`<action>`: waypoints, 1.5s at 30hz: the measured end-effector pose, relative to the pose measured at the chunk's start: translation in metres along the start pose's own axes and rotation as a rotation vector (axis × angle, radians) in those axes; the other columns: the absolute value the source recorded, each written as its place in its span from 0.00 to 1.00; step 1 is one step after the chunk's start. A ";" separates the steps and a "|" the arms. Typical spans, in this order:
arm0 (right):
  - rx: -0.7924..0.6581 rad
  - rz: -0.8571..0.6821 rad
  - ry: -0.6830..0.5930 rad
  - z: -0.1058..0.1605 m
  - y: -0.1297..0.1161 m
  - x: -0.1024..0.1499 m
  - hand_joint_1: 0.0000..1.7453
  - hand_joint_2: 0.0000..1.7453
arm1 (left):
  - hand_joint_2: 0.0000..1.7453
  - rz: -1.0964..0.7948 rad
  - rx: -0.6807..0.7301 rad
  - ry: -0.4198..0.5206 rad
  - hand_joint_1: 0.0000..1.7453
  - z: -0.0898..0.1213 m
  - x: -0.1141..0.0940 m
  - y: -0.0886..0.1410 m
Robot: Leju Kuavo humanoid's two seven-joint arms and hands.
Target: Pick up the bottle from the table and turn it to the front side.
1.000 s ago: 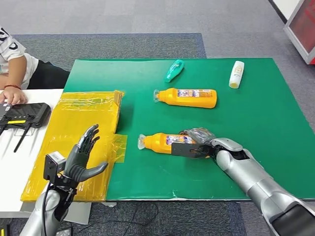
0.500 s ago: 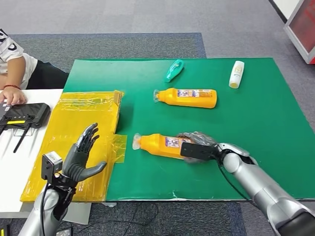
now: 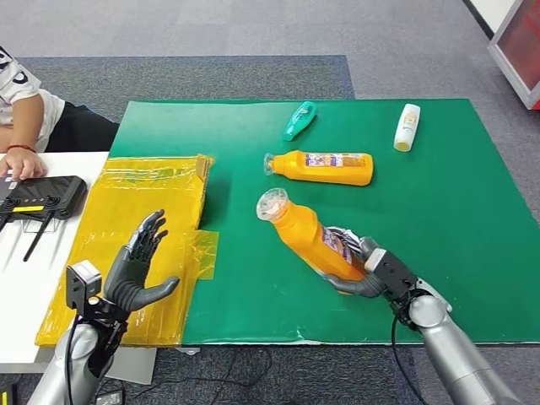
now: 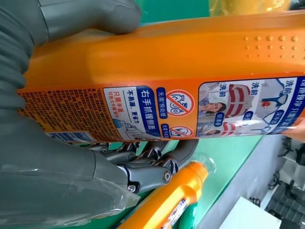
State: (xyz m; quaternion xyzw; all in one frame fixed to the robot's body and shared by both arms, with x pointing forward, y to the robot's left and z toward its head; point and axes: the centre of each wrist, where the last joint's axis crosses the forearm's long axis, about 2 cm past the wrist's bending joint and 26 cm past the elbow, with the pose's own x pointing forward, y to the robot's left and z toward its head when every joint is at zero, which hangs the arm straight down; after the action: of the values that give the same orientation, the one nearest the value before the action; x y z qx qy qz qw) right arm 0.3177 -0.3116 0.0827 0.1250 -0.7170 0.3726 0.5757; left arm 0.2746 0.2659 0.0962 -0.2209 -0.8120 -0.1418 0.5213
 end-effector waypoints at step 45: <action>-0.282 -0.327 -0.359 -0.052 0.089 0.051 0.97 1.00 | 1.00 0.013 -0.037 0.011 0.00 -0.017 -0.001 -0.016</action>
State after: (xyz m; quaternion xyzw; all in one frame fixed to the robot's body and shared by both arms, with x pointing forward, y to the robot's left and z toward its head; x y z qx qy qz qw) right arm 0.2861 -0.2017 0.0974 0.2218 -0.8224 0.1431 0.5039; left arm 0.2802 0.2440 0.1025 -0.2350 -0.8048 -0.1547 0.5227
